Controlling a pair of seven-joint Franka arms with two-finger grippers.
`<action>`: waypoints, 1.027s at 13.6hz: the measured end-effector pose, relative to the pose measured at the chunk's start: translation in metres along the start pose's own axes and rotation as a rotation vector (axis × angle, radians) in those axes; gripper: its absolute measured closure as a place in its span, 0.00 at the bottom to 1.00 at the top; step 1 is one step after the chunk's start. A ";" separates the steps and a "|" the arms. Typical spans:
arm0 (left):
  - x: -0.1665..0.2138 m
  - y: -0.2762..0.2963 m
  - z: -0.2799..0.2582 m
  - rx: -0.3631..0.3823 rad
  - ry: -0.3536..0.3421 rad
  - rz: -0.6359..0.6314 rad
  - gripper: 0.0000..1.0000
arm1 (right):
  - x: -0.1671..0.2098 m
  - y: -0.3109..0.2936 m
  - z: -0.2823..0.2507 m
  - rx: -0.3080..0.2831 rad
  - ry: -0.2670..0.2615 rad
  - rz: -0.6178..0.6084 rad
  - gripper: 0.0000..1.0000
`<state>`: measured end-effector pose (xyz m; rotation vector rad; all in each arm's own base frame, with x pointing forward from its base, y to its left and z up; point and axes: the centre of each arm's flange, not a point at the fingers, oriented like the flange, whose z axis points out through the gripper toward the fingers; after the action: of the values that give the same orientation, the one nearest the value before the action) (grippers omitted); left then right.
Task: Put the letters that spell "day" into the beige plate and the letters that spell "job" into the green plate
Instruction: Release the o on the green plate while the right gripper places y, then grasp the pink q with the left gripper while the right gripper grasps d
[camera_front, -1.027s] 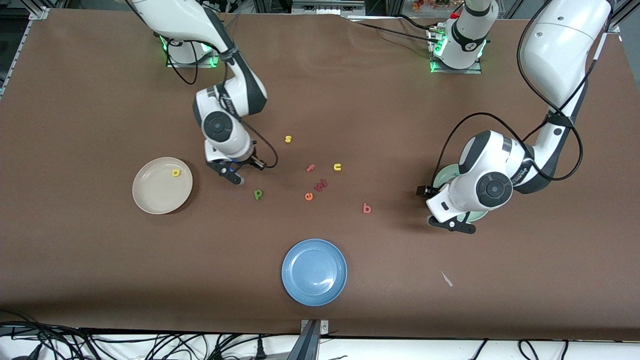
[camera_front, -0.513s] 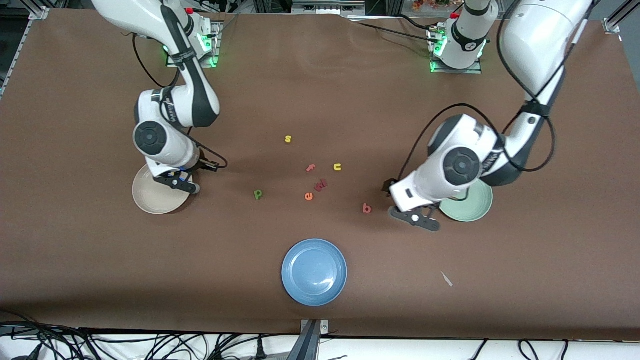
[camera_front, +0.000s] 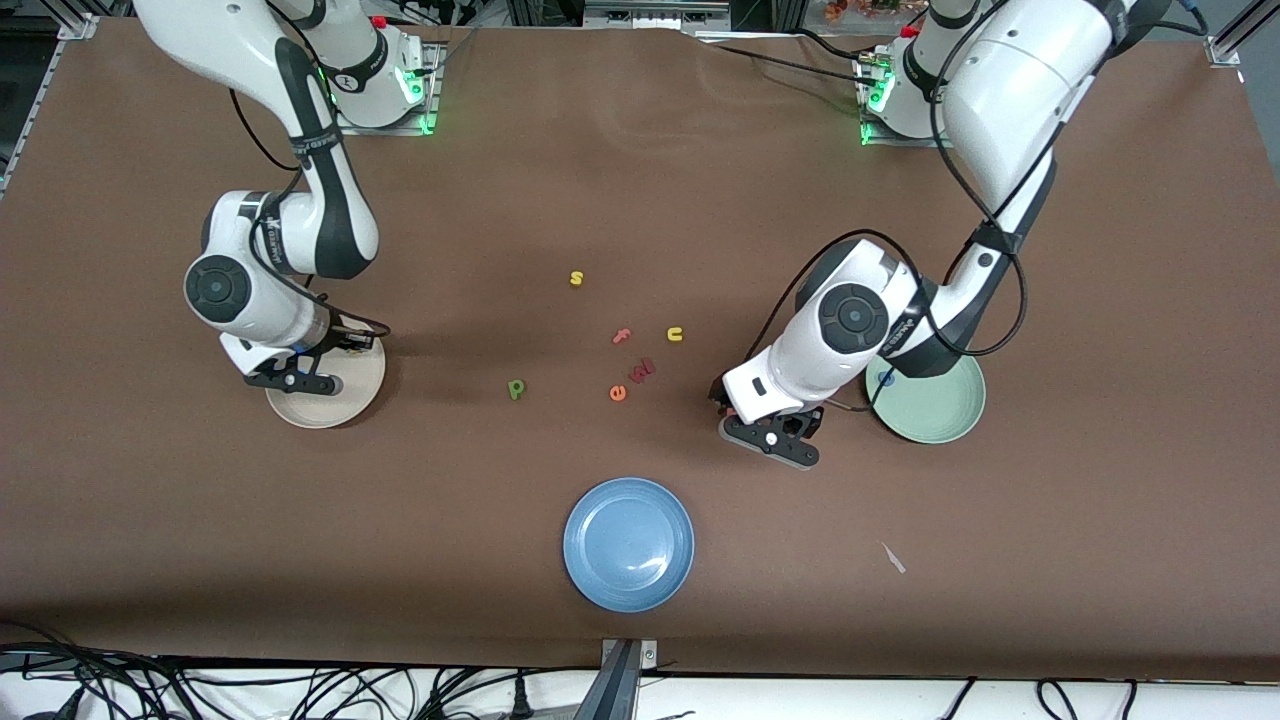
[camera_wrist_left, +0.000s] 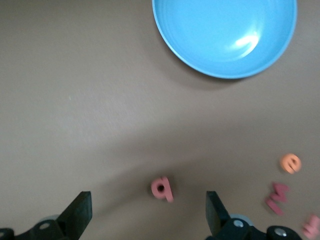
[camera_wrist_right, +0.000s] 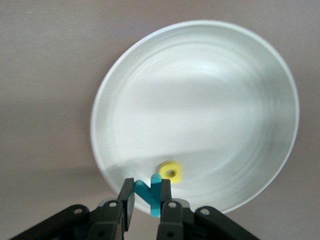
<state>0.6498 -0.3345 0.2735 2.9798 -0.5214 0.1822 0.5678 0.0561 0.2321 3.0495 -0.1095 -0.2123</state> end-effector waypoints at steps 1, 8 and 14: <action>0.000 0.004 0.008 0.025 0.016 0.014 0.00 | 0.005 0.009 0.003 -0.004 0.006 -0.022 0.70; -0.009 0.004 0.048 0.054 -0.014 0.001 0.01 | 0.027 -0.025 -0.030 0.022 0.028 -0.047 0.01; -0.018 0.020 0.064 0.053 -0.036 -0.099 0.13 | 0.028 -0.115 -0.041 0.094 0.031 0.039 0.00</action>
<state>0.6325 -0.3558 0.2101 3.0570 -0.3779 0.1354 0.6090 0.1713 0.2585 3.1397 -0.1825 -0.1616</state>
